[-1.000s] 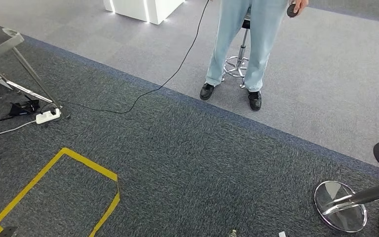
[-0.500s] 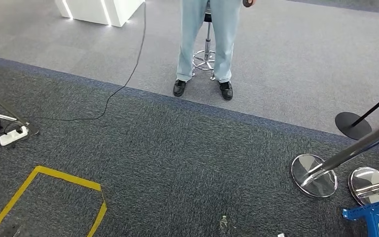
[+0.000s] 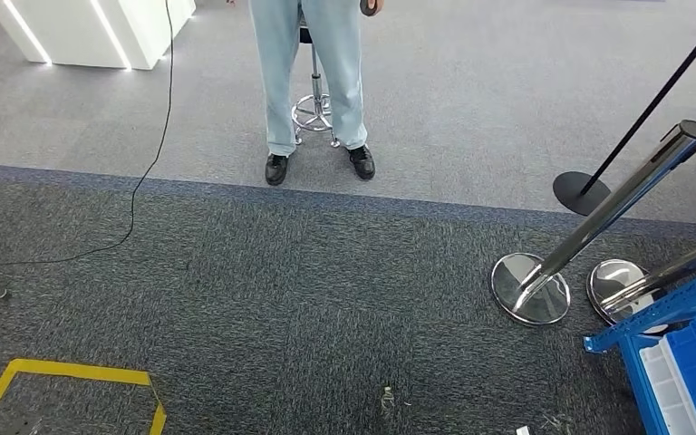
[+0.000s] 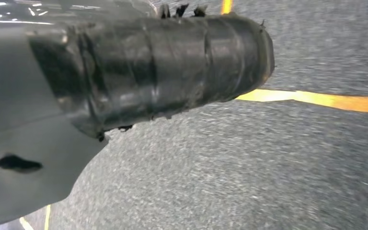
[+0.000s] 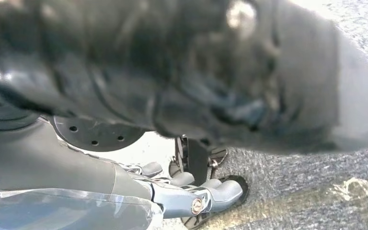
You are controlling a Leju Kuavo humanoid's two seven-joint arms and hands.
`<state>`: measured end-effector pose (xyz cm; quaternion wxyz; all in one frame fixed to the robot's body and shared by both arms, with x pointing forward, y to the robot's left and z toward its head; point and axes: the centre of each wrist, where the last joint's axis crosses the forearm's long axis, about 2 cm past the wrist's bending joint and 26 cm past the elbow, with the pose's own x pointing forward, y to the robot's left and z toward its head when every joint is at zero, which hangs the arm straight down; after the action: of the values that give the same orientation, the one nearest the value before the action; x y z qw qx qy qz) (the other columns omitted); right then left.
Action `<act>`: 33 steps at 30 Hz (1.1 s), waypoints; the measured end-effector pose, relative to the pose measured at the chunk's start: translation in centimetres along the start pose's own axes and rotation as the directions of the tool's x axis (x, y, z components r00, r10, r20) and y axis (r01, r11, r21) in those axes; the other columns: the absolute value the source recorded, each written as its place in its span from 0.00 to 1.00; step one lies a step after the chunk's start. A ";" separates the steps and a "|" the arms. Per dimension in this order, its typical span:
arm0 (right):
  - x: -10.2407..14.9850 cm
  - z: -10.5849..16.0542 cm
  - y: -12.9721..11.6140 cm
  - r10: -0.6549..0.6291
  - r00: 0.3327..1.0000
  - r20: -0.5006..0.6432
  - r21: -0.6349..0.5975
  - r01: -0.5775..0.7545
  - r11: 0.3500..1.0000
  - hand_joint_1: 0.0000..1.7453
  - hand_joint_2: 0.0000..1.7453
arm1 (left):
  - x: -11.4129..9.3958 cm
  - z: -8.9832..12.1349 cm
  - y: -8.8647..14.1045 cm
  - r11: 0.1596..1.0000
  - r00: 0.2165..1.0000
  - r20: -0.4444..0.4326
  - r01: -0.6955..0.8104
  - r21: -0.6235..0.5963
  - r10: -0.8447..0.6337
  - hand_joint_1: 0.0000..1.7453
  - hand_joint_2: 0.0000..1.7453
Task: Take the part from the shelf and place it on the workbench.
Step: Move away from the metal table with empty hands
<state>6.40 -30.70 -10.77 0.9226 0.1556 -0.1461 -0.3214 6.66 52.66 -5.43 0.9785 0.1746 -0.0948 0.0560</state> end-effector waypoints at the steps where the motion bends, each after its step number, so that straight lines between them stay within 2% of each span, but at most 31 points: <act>1: 0.0 0.0 0.0 0.000 1.000 0.000 -0.001 0.000 1.000 0.00 0.00 | 0.0 0.0 0.0 1.000 1.000 -0.001 0.000 0.000 0.000 0.00 0.00; 11: -0.9 0.0 0.2 0.068 0.998 0.010 -0.012 -0.068 0.998 0.00 0.00 | 0.1 0.0 -0.1 0.999 0.998 -0.058 -0.030 0.030 0.032 0.00 0.00; 20: -2.2 -0.5 1.8 0.195 0.980 0.050 0.012 -0.195 0.981 0.00 0.00 | 0.2 -0.1 -1.8 0.999 0.995 -0.099 -0.022 0.031 0.025 0.00 0.00; 26: -2.7 -0.6 2.7 0.135 0.991 0.015 0.079 -0.135 0.988 0.00 0.00 | -0.3 -0.2 -2.2 1.000 0.998 -0.066 -0.001 -0.003 0.001 0.00 0.00; 33: -2.2 -0.5 2.0 0.038 0.999 0.009 0.045 -0.038 0.998 0.00 0.00 | -0.3 -0.1 -2.1 0.997 0.998 -0.008 0.068 -0.042 -0.069 0.00 0.00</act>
<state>5.99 -27.71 -10.82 0.9242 0.1723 -0.1599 -0.3011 6.72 50.71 -6.32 0.9837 0.1570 -0.0854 0.0212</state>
